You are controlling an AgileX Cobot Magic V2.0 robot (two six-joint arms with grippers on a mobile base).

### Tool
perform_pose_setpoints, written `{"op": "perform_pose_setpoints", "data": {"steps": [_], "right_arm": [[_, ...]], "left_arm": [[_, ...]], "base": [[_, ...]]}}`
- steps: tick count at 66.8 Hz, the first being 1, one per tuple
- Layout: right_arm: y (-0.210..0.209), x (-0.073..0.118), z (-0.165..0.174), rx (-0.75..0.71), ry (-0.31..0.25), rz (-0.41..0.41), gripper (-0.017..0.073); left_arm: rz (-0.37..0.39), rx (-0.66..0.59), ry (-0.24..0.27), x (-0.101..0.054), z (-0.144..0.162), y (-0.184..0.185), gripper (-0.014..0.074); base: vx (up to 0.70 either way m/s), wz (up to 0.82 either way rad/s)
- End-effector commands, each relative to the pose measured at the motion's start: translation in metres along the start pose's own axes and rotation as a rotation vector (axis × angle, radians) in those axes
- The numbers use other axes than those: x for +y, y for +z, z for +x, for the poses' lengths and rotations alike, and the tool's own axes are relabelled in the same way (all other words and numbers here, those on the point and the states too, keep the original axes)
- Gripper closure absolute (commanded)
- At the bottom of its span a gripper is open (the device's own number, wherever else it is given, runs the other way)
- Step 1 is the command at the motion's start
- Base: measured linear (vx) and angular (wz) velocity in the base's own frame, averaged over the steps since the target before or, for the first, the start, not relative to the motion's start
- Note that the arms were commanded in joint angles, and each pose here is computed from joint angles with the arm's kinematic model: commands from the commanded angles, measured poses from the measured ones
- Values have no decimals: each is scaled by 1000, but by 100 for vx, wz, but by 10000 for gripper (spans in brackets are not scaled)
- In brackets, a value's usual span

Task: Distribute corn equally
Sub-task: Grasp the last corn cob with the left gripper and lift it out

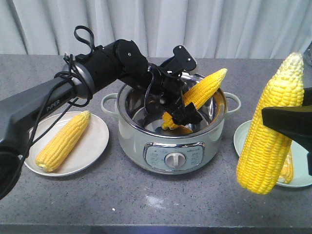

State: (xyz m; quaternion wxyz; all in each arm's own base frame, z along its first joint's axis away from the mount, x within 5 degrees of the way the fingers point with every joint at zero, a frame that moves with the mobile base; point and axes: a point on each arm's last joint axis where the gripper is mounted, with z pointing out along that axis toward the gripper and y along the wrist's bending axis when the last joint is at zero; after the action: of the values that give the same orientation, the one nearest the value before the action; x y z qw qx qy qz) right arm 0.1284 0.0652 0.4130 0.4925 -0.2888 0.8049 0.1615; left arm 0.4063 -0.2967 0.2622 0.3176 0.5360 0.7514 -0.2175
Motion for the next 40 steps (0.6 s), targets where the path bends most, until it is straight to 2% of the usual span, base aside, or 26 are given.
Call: {"op": "perform_pose_setpoints", "data": {"steps": [1,10,29,40], "right_arm": [[-6,-1,-12,-91,0,25,447],[-6,-1,-12,-91,0,25,447],[-6,-1,-12,-91,0,25,447],[-6,-1,-12,-91,0,25,447]], "left_arm": [[-34,-113,13,-6,-27,-28,1],[-29,-109,13,-6,-27,-27,50],[-29,-109,10,-6,-27,-27,288],[-27,-108,9,-6,-27,-27,322]], "base": [[0,0],[0,0],[0,0],[0,0]]}}
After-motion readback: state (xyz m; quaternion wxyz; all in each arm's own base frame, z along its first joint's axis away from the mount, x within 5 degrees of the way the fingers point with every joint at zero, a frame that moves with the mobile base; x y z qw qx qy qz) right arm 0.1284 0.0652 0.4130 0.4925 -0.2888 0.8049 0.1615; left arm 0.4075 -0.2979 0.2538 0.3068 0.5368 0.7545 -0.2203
